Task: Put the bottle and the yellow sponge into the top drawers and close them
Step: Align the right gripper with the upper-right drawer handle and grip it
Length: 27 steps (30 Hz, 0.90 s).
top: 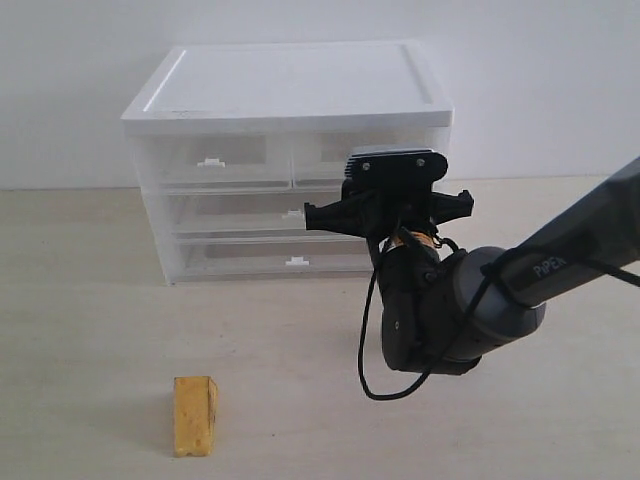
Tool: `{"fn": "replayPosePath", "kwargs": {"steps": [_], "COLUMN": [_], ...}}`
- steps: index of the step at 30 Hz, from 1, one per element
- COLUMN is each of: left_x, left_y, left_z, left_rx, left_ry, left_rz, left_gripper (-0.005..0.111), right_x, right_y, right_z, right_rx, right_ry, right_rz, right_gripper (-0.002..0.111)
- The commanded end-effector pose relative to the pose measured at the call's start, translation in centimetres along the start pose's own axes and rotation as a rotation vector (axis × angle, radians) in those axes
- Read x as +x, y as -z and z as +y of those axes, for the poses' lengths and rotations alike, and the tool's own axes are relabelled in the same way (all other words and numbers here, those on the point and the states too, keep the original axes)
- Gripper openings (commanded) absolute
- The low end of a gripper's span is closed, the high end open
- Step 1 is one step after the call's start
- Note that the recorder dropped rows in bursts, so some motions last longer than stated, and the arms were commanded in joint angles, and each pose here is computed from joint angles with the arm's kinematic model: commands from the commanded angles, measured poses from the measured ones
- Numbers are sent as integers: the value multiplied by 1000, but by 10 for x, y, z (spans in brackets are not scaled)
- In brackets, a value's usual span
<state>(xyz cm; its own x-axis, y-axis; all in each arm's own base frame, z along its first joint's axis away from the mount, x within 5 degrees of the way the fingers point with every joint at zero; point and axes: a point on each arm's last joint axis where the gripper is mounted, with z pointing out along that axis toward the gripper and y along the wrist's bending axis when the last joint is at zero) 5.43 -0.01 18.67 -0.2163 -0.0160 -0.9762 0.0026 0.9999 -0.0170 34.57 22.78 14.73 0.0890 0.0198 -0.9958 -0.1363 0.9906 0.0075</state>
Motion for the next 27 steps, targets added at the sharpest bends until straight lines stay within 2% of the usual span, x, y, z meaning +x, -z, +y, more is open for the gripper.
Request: {"fn": "replayPosePath", "kwargs": {"steps": [1, 27], "left_x": [1, 1], "left_y": [0, 0], "left_z": [0, 0], "left_rx": [-2, -2], "left_ry": [0, 0], "left_rz": [2, 2], "left_gripper": [4, 4], "right_x": [-3, -14], "right_y": [-2, -2], "right_z": [-1, 3], "right_rx": [4, -34], "right_ry": [8, 7], "right_rz": [-31, -51], "right_gripper": [41, 41]}}
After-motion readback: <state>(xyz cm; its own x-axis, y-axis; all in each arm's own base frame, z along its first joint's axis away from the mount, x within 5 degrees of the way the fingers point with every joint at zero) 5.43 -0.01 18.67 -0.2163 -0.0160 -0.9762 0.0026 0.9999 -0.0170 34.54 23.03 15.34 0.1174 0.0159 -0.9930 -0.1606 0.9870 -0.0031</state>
